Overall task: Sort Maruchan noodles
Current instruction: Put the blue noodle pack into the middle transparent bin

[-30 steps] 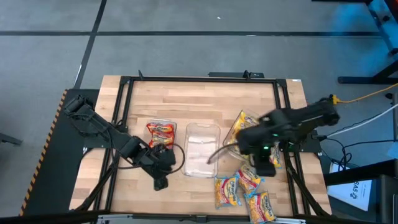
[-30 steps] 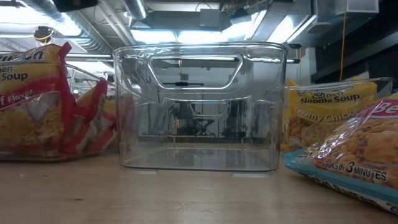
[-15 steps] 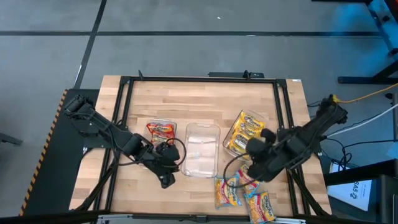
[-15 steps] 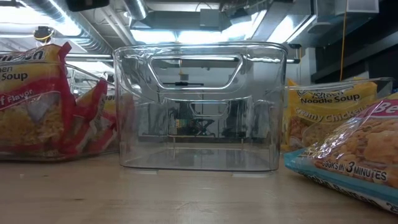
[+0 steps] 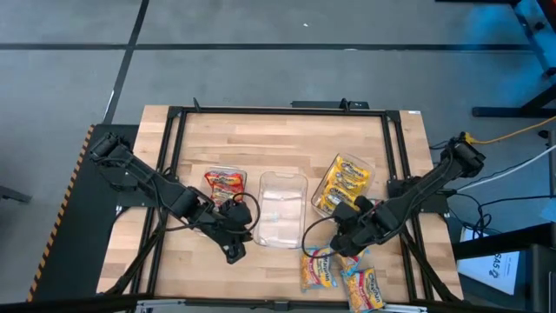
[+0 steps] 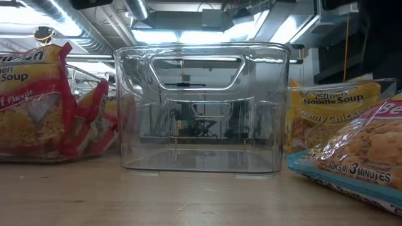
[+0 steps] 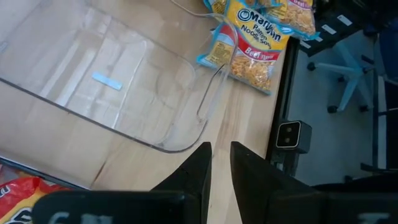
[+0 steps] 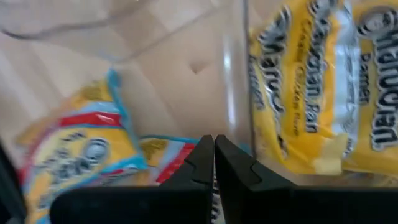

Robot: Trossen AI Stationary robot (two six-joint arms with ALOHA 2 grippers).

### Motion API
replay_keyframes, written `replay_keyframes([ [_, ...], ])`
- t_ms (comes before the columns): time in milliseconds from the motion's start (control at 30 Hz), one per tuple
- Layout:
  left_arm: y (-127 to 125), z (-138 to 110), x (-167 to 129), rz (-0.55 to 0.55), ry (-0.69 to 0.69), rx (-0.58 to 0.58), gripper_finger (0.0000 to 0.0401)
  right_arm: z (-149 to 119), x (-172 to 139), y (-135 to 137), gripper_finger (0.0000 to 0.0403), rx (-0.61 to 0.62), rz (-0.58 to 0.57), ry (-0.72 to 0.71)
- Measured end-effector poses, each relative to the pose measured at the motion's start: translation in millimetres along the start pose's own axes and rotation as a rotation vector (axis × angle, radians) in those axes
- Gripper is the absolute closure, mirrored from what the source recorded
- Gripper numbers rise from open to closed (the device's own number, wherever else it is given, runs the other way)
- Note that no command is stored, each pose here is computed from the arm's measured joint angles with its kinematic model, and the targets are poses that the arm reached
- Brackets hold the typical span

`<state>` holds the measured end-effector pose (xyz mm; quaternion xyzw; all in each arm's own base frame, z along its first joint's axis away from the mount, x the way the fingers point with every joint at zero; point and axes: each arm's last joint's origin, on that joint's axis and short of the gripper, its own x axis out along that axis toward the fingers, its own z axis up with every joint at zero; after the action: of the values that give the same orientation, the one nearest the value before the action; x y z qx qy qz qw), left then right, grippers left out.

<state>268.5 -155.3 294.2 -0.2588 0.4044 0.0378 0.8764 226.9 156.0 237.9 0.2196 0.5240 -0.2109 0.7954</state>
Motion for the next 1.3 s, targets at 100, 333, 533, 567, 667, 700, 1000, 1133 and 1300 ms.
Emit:
replay_keyframes([
  [100,0,1,0,0.001,-0.012,-0.002,0.0348,-5,8,-6,0.0389,-0.008,-0.031,0.019],
  [333,-3,4,0,-0.016,-0.064,-0.013,0.0348,-5,18,-25,0.0389,-0.013,-0.166,0.066],
  [533,-5,5,0,-0.028,-0.074,-0.017,0.0348,-2,19,-32,0.0389,0.007,-0.203,0.155],
  [567,-5,5,0,-0.029,-0.075,-0.017,0.0348,-2,19,-33,0.0389,0.007,-0.204,0.156],
  [667,-5,5,0,-0.032,-0.077,-0.018,0.0348,-2,18,-34,0.0389,0.005,-0.216,0.155],
  [700,-5,5,0,-0.032,-0.077,-0.018,0.0348,-3,18,-34,0.0389,0.012,-0.224,0.157],
  [1000,-5,5,0,-0.032,-0.077,-0.019,0.0348,-4,14,-47,0.0389,0.076,-0.382,0.105],
  [1133,-5,5,0,-0.032,-0.077,-0.020,0.0348,-5,14,-47,0.0389,0.109,-0.376,0.135],
  [1300,-5,6,0,-0.037,-0.080,-0.021,0.0348,-11,13,-45,0.0389,0.173,-0.340,0.303],
])
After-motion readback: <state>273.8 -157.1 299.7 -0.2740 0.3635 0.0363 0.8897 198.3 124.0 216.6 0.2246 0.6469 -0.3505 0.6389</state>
